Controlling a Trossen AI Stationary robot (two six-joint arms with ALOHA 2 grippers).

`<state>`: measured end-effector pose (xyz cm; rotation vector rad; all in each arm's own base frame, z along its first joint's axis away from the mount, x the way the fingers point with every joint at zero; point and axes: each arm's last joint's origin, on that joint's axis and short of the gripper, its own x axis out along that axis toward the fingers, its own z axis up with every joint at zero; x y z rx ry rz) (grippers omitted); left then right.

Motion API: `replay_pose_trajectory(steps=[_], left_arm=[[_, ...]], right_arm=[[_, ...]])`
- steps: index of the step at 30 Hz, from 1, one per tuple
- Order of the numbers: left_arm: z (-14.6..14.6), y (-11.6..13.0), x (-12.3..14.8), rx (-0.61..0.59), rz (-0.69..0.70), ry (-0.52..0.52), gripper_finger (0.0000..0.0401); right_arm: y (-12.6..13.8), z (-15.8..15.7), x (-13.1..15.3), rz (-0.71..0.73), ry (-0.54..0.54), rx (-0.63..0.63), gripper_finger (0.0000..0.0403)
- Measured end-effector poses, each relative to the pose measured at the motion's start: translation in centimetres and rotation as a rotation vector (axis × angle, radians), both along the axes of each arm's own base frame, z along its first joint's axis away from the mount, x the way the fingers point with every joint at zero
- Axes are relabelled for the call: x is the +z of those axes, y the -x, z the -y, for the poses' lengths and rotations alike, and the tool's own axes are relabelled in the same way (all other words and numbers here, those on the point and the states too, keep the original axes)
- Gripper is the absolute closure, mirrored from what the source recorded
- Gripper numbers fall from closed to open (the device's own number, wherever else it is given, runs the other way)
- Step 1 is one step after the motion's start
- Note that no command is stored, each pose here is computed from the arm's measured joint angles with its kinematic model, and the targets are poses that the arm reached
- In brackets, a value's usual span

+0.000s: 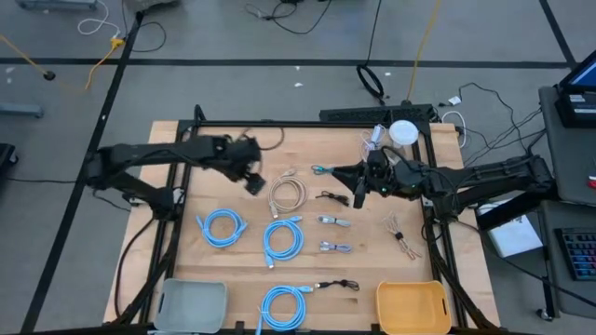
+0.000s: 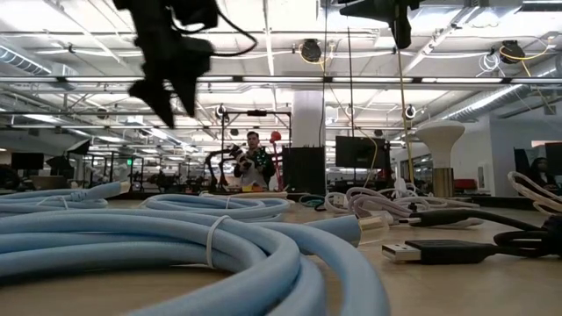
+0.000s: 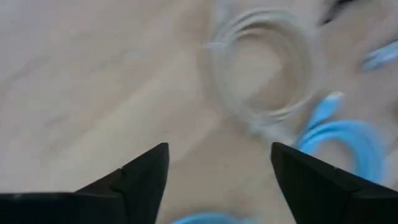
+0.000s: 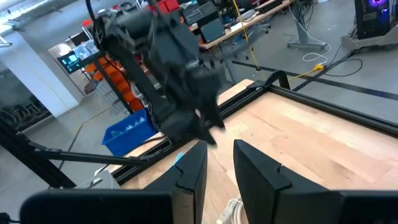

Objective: Pick & Place USB Port
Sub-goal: Put the brown HDMI cable into the gray bin

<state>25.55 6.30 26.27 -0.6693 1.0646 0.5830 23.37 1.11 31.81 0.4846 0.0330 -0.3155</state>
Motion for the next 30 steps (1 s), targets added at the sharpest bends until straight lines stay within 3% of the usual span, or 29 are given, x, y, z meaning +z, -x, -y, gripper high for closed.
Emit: replay_pose_trajectory(steps=[3, 9, 15, 21, 30], left_arm=[[0.2, -2.5, -1.5, -0.016, 0.058, -0.007, 0.016], [-0.9, -4.1, -4.7, 0.06, -0.04, -0.016, 0.0209], [-1.4, -5.4, -7.3, 0.072, -0.066, 0.037, 0.0187], [-1.5, -6.1, -8.1, 0.08, -0.05, 0.062, 0.0151], [-2.1, -6.1, -8.0, 0.08, -0.033, 0.023, 0.0188]], right_arm=[[0.0, 0.0, 0.0, 0.0, 0.0, 0.001, 0.0327], [0.0, -0.6, 0.0, 0.0, 0.0, 0.024, 0.0327], [0.1, -1.1, 0.0, -0.001, 0.001, 0.041, 0.0327], [0.1, -1.1, 0.0, -0.004, 0.005, 0.041, 0.0327], [0.1, -1.3, 0.0, -0.005, 0.012, 0.052, 0.0327]])
